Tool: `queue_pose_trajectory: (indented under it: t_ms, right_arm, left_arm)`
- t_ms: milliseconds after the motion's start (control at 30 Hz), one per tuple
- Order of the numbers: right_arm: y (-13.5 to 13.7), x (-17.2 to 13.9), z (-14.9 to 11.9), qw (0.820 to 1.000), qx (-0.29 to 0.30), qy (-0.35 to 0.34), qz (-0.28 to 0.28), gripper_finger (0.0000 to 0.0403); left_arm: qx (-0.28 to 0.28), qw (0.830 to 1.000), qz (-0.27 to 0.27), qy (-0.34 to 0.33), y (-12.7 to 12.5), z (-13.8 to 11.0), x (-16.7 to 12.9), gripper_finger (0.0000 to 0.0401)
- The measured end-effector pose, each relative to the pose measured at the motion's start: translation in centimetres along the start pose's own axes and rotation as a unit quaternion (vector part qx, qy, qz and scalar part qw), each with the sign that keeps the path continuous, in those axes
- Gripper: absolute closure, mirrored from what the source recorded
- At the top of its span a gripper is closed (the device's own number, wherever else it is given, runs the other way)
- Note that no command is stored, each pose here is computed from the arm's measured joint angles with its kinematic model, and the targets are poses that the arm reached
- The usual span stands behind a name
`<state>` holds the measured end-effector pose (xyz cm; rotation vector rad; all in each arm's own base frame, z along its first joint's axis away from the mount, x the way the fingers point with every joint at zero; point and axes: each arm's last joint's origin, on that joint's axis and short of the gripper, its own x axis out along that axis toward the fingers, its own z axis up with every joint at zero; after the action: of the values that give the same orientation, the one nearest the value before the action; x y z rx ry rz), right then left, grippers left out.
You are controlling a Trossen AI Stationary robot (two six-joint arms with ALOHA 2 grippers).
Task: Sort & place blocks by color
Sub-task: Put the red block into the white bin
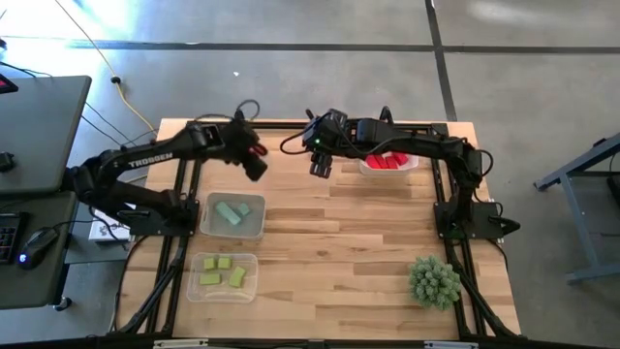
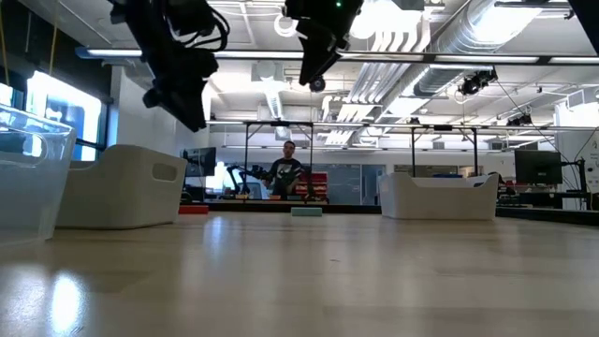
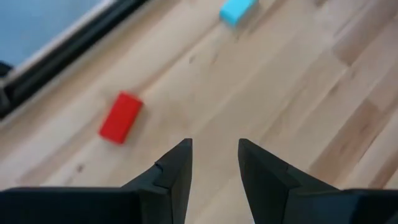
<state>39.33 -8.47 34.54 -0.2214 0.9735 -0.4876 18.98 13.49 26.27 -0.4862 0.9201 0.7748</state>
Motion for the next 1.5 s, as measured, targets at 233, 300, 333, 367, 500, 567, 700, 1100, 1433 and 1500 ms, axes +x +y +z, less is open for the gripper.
queue_pose_trajectory:
  t_ms: [233, 300, 333, 367, 500, 567, 700, 1100, 1433, 1500]
  right_arm:
    - [-1.8, 0.7, -0.3, 0.999, 0.042, 0.009, -0.013, 0.0181]
    - [-2.2, 0.9, -0.4, 0.998, 0.059, 0.011, -0.013, 0.0181]
    - [-2.4, 1.0, -0.4, 0.998, 0.067, 0.011, -0.008, 0.0181]
    - [-2.7, 1.1, -0.5, 0.997, 0.074, 0.012, -0.004, 0.0181]
    - [-3.5, 1.4, -0.7, 0.994, 0.108, 0.014, 0.007, 0.0181]
    - [-3.9, 1.6, -0.8, 0.992, 0.123, 0.015, 0.008, 0.0181]
    - [-4.4, 1.7, -0.9, 0.99, 0.138, 0.017, 0.005, 0.0181]
    - [-4.7, 1.8, -0.8, 0.989, 0.149, 0.008, 0.002, 0.0181]
    - [-4.8, 1.9, -0.5, 0.984, 0.181, -0.006, 0.003, 0.0181]
    - [-4.8, 1.9, -0.5, 0.982, 0.187, -0.006, 0.005, 0.0181]
  left_arm:
    - [0.024, 0.998, -0.026, -0.06, 3.2, 1.9, 0.1, 0.0283]
    - [0.05, 0.995, -0.018, -0.084, 3.7, 2.4, 0.1, 0.0283]
    - [0.064, 0.993, -0.015, -0.096, 3.9, 2.6, 0.0, 0.0283]
    - [0.077, 0.991, -0.01, -0.107, 4.2, 2.9, 0.0, 0.0283]
    - [0.112, 0.983, 0.006, -0.145, 4.9, 3.6, -0.2, 0.0283]
    - [0.125, 0.98, 0.014, -0.153, 5.2, 3.8, -0.3, 0.0283]
    - [0.147, 0.976, 0.029, -0.157, 6.0, 3.9, -0.3, 0.0283]
    - [0.19, 0.945, 0.089, -0.252, 7.5, 7.3, -2.5, 0.0283]
    - [0.182, 0.952, 0.119, -0.216, 10.3, 10.7, -2.6, 0.0283]
    - [0.178, 0.958, 0.117, -0.194, 10.8, 11.0, -2.0, 0.0283]
